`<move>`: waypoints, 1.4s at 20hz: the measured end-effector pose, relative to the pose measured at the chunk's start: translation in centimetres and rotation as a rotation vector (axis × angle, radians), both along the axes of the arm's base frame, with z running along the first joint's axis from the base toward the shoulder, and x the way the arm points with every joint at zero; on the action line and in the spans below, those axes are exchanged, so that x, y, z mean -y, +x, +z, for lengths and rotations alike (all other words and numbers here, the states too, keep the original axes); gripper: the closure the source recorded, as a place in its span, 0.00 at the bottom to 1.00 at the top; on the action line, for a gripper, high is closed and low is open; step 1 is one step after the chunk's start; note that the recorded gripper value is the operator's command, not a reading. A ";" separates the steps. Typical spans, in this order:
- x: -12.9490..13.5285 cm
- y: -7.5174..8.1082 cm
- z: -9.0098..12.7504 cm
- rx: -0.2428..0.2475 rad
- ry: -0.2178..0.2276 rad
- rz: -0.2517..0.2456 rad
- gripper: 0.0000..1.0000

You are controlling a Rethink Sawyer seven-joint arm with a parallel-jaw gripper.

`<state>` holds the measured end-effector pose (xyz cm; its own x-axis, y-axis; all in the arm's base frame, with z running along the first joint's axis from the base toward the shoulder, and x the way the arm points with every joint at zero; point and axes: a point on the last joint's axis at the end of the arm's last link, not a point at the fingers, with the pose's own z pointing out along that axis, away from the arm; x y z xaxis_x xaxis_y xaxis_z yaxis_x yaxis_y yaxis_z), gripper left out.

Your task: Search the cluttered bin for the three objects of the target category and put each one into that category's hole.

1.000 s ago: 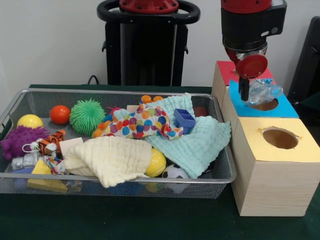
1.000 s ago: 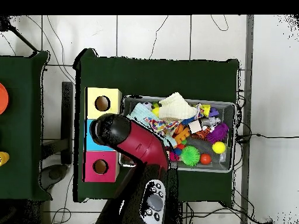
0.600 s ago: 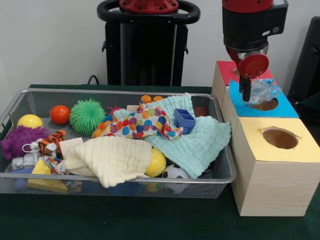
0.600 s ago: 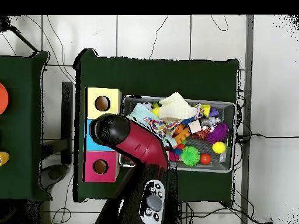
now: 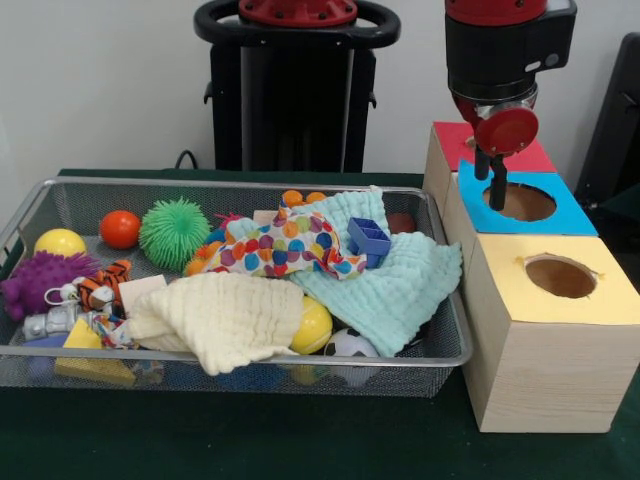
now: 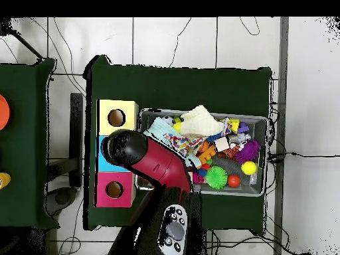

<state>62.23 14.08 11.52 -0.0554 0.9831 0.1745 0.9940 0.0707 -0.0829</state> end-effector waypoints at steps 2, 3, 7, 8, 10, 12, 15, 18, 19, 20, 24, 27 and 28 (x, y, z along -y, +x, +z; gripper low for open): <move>0.0 0.0 0.0 0.000 0.000 0.000 0.00; 0.0 0.0 0.0 0.000 0.000 0.000 0.00; -0.1 0.1 0.2 -0.008 0.008 0.002 0.00; 0.0 0.1 0.4 -0.015 0.014 0.004 0.00; 0.3 0.4 0.8 -0.029 0.024 0.008 0.00; 1.2 0.7 1.2 -0.043 0.022 0.022 0.00; 3.7 1.4 2.0 -0.050 -0.023 0.061 0.00; 8.9 2.9 3.4 -0.020 -0.134 0.119 0.00; 9.8 3.2 3.6 -0.014 -0.152 0.126 0.00; 11.0 3.5 4.0 -0.006 -0.173 0.134 0.00; 17.2 4.8 6.3 0.033 -0.277 0.186 0.00; 22.2 5.6 8.7 0.064 -0.350 0.237 0.00; 23.5 5.7 9.4 0.072 -0.365 0.257 0.00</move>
<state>67.96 -9.38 20.90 -0.3054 0.9322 -0.1940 0.9521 0.2954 -0.0793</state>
